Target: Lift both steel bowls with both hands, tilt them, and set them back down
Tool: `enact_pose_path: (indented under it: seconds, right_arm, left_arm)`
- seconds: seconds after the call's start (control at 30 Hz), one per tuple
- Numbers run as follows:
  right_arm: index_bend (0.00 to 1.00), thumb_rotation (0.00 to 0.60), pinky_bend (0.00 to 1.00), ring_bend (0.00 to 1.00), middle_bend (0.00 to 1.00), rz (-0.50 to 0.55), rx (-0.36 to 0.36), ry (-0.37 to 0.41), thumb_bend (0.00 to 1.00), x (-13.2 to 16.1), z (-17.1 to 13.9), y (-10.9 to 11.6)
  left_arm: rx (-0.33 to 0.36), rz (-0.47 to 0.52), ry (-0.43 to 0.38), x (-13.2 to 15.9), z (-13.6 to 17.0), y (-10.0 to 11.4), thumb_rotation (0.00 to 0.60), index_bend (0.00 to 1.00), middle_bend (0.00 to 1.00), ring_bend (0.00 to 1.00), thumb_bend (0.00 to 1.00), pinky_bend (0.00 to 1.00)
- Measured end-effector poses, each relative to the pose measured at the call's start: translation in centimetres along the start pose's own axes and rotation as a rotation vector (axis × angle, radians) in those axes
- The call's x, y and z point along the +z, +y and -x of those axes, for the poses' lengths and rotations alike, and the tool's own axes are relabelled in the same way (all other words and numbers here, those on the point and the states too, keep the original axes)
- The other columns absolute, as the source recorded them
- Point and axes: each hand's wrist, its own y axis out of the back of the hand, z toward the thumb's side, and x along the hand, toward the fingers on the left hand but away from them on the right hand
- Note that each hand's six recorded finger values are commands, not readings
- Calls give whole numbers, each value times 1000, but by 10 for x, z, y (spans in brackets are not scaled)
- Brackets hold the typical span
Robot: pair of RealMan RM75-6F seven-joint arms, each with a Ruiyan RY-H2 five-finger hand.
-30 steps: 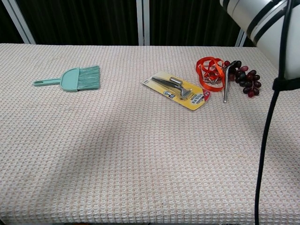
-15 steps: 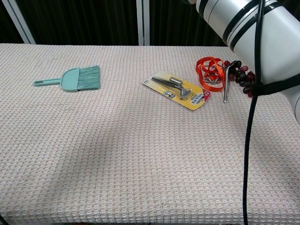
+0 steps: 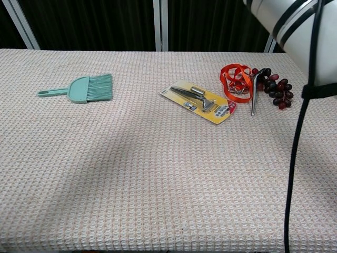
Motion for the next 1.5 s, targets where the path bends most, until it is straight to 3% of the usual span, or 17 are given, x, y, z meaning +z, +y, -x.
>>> enact_pose_path:
  seconds: [0.1,0.2,0.4,0.53,0.7,0.87,1.0,1.13,1.27,1.33,1.37,1.4,1.47,1.5]
  right_arm:
    - [697,600,539,451,538,2,40,-12,399,-6,4,-20]
    - [696,600,539,451,538,-7,34,-14,399,-9,4,-19]
    - [698,600,539,451,538,-53,-43,13,399,3,-10,20]
    - [699,600,539,451,538,-170,-89,10,399,14,-34,61]
    - [699,600,538,451,538,-468,-75,-99,427,14,-75,108]
    - [687,600,538,443,524,-795,-39,-337,433,-4,-151,151]
    - [666,600,538,443,522,-933,-13,-522,432,-18,-213,169]
    - [643,600,539,436,512,-1028,22,-653,434,-32,-257,177]
    - [622,600,538,425,501,-1048,44,-683,427,-43,-265,174]
    - [529,600,512,377,456,-1052,66,-697,385,-49,-266,172]
    - [413,600,465,306,387,-1049,78,-703,336,-51,-267,171]
    - [228,600,351,173,248,-1046,92,-712,259,-53,-267,170]
    - [30,600,154,19,49,-1035,132,-736,117,-57,-269,167]
    - [0,600,86,0,4,-1031,149,-747,59,-58,-269,166]
  left_arm:
    - [-31,0,-6,-2,-7,-14,600,595,561,477,366,674]
    - [-18,-8,-16,1,-8,-10,600,595,561,478,366,674]
    - [33,-59,-1,3,8,18,600,595,561,478,367,674]
    - [32,-156,68,-3,29,43,600,595,560,477,368,672]
    - [-120,-462,274,-20,67,76,600,596,560,477,349,672]
    - [-275,-759,484,-42,110,90,600,599,562,477,314,669]
    - [-386,-970,655,-60,146,102,600,599,562,477,312,669]
    - [-484,-1087,784,-77,174,106,600,602,566,478,312,670]
    - [-577,-1123,860,-96,192,96,600,585,564,476,307,665]
    - [-603,-1126,864,-103,195,87,600,469,511,430,278,636]
    - [-607,-1125,860,-105,194,84,600,365,453,389,256,609]
    - [-609,-1124,855,-105,193,82,600,271,392,348,237,580]
    - [-610,-1128,845,-104,191,82,598,67,205,225,176,467]
    - [-604,-1132,834,-103,189,82,558,17,107,156,130,394]
